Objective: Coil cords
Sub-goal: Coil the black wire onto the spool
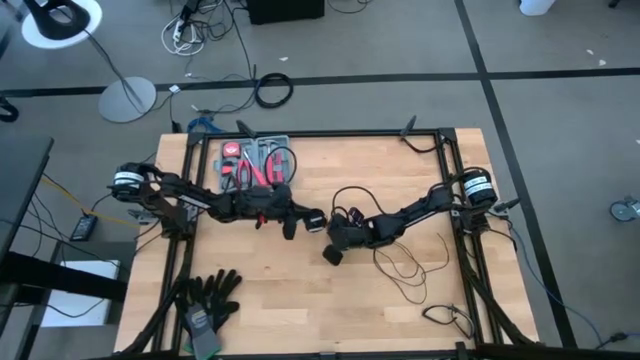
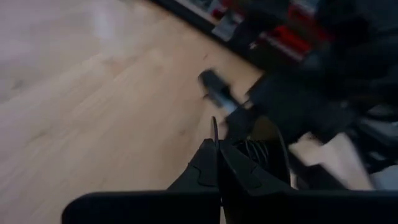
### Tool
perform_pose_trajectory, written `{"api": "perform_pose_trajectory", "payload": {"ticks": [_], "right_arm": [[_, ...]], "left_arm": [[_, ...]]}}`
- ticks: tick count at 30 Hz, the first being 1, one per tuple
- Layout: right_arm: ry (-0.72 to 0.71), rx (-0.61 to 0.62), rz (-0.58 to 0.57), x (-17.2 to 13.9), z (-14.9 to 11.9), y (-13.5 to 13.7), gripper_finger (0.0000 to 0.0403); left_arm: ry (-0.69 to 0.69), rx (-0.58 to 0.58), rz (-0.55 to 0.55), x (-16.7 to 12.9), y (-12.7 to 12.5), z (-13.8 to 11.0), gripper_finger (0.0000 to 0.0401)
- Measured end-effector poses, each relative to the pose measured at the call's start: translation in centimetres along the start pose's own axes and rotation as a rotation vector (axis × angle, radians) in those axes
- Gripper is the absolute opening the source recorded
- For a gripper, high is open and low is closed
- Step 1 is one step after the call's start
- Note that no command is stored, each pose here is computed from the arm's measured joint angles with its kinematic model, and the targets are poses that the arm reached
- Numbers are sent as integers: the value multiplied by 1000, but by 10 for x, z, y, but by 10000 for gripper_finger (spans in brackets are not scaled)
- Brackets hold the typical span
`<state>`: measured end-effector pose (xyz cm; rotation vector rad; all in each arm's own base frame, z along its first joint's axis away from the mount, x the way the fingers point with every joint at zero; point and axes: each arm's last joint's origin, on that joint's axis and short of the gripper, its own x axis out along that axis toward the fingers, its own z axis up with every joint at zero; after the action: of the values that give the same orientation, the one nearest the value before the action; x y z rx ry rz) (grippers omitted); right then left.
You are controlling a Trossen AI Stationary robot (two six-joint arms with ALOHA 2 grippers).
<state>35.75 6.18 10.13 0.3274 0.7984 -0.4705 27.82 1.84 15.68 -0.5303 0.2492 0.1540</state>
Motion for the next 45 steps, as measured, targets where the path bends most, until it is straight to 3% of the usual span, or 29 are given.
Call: {"api": "perform_pose_trajectory", "payload": {"ticks": [4, 17, 26, 36, 45], "right_arm": [[2, -3, 13, -1, -1, 2, 1], [-70, 3, 128, 1, 6, 10, 0], [-49, -76, 284, 28, 33, 18, 0], [-33, -160, 226, 24, 35, 28, 5], [68, -134, 171, 7, 33, 24, 48]], "left_arm": [[-44, -8, -12, 0, 1, 5, 0], [-262, -27, 320, -3, 15, 17, 0], [-255, -12, 433, -4, 20, 13, 0], [-185, 6, 491, -4, 25, 6, 0], [-160, 9, 474, -4, 25, 4, 0]]}}
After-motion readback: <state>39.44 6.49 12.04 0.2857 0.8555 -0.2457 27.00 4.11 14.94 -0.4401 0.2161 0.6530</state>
